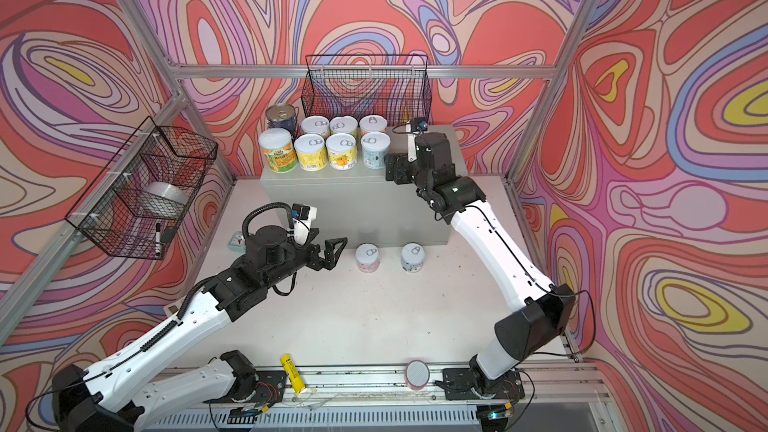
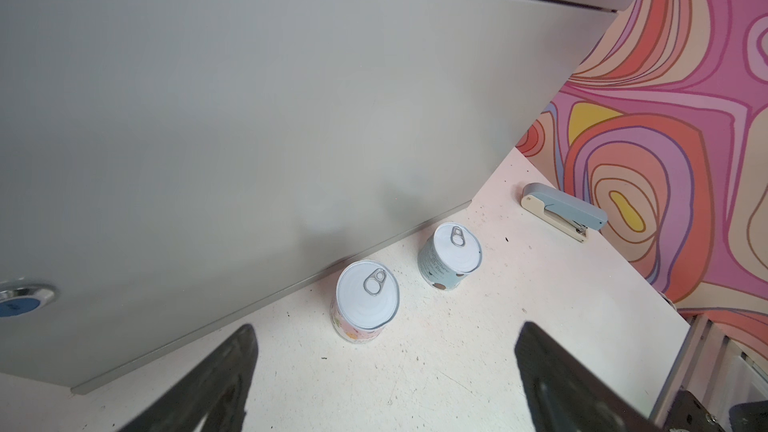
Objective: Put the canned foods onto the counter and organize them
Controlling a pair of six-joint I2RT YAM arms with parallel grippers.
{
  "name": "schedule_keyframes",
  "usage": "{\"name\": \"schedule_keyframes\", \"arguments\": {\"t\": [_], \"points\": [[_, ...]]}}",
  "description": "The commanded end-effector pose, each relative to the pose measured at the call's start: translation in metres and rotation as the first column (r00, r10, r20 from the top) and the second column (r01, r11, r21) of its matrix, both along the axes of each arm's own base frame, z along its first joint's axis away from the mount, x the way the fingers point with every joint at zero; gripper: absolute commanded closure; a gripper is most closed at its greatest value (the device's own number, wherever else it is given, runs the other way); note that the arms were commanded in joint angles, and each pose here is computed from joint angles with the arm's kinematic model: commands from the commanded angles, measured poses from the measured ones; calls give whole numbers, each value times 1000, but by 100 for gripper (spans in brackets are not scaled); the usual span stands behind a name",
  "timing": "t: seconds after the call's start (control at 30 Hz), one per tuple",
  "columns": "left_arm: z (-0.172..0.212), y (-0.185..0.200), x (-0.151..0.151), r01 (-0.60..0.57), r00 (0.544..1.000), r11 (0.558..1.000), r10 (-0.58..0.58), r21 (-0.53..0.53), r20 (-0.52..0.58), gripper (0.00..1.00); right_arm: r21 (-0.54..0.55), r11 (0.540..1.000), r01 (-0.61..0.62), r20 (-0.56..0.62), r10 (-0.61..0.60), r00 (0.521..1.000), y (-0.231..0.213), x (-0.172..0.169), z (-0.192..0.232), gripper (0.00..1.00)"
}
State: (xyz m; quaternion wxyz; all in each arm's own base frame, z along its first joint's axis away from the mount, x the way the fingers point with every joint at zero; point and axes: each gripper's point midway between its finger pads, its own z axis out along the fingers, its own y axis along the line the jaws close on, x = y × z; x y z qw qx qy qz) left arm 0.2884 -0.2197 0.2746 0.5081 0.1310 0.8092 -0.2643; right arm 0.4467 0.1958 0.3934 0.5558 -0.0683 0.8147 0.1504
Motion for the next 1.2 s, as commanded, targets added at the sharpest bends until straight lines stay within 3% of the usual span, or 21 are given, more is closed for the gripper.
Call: {"name": "schedule_keyframes", "arguments": {"t": [0.0, 0.7, 0.93, 1.17], "points": [[-5, 2, 2, -13, 1000, 1000, 13, -1, -11, 2, 32, 999, -24, 29, 23, 999, 4, 0, 12, 6], [-15, -5, 6, 4, 999, 1000, -4, -3, -34, 2, 58, 979, -196, 56, 193, 980, 25, -25, 16, 8], [-18, -10, 8, 15, 999, 1000, -15, -2, -37, 2, 39, 996, 74, 120, -78, 990, -28, -24, 30, 8], [-27, -11, 7, 24, 998, 1000, -24, 11, -56, 2, -8, 998, 62, 132, -61, 989, -33, -36, 36, 8]]}}
